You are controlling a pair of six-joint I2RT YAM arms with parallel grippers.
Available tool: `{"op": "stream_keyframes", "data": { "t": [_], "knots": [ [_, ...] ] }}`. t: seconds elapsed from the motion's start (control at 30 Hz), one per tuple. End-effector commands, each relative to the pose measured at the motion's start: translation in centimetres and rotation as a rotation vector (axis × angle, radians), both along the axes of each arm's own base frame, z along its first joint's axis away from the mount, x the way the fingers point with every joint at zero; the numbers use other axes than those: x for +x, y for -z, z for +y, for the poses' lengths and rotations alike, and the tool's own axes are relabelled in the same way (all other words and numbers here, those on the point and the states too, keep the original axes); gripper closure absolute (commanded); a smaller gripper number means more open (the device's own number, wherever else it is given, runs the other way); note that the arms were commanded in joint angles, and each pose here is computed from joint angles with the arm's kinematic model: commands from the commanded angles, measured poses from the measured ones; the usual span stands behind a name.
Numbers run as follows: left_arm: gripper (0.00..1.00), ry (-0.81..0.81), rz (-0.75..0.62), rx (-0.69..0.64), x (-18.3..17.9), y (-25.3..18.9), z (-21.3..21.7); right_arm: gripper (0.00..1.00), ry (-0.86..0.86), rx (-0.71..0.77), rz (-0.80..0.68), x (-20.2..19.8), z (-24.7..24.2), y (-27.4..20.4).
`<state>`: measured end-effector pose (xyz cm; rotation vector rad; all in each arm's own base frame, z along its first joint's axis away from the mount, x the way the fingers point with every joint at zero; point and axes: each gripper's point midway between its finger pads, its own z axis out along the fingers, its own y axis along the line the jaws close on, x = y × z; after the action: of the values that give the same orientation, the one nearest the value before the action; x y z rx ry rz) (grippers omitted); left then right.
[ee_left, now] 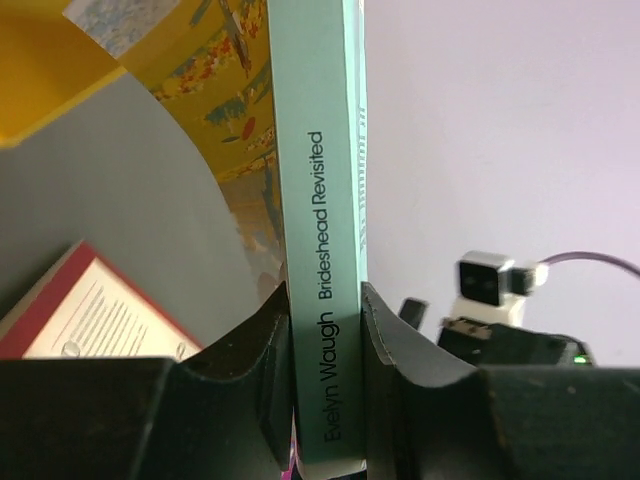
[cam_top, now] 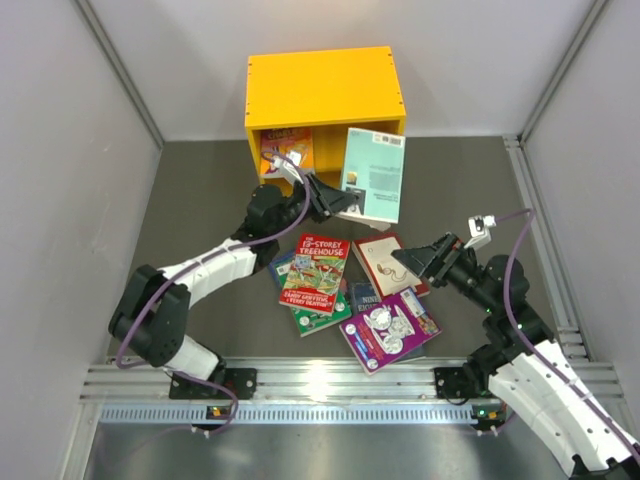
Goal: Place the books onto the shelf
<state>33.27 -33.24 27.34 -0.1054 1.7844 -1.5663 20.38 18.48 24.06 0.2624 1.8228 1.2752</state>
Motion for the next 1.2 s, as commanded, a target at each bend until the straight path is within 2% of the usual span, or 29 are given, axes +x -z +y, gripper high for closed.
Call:
{"op": "stream_keyframes", "data": {
  "t": [0.0, 0.3, 0.43, 0.47, 0.63, 0.73, 0.83, 0.93, 1.03, 1.07, 1.1, 1.13, 1.17],
  "knots": [
    [1.00, -0.036, -0.415, -0.310, -1.3, -13.0, 3.9, 0.03, -0.002, 0.000, -0.036, 0.3, -0.2, -0.4],
    [1.00, -0.170, -0.304, -0.248, 2.9, -8.3, 4.6, 0.03, -0.009, 0.008, -0.024, 0.9, -0.1, 0.2],
    [1.00, -0.186, -0.248, -0.281, 4.9, -6.6, 3.9, 0.03, -0.010, 0.013, -0.018, 1.0, -0.1, 0.5],
    [1.00, -0.178, -0.262, -0.309, 5.2, -7.3, 3.7, 0.03, -0.011, 0.015, -0.015, 1.1, -0.1, 0.6],
    [1.00, -0.148, -0.138, -0.340, 8.4, -4.8, 1.6, 0.04, -0.002, 0.017, -0.018, 1.6, -0.1, 0.6],
    [1.00, -0.154, -0.102, -0.315, 10.0, -4.8, 0.4, 0.08, 0.003, 0.007, -0.025, 2.0, -0.1, 0.4],
    [1.00, -0.203, -0.042, -0.245, 11.3, -4.0, 0.1, 0.16, 0.014, 0.005, -0.033, 2.6, -0.1, 0.2],
    [0.99, -0.237, -0.001, -0.184, 12.3, -3.4, 0.1, 0.30, 0.014, 0.010, -0.039, 3.1, 0.1, 0.0],
    [0.71, -0.247, 0.041, -0.129, 13.1, -2.8, -0.2, 0.49, 0.015, 0.022, -0.041, 3.8, 0.3, -0.1],
    [0.54, -0.250, 0.055, -0.112, 13.3, -2.5, -0.3, 0.61, 0.016, 0.025, -0.040, 4.0, 0.4, -0.1],
    [0.47, -0.251, 0.058, -0.101, 13.3, -2.4, -0.4, 0.66, 0.020, 0.032, -0.043, 4.2, 0.4, -0.3],
    [0.33, -0.250, 0.064, -0.095, 13.3, -2.4, -0.4, 0.71, 0.029, 0.034, -0.048, 4.8, 0.5, -0.4],
    [0.24, -0.256, 0.081, -0.083, 13.3, -1.9, -0.3, 0.81, 0.032, 0.037, -0.048, 5.1, 0.6, -0.4]
  ]
}}
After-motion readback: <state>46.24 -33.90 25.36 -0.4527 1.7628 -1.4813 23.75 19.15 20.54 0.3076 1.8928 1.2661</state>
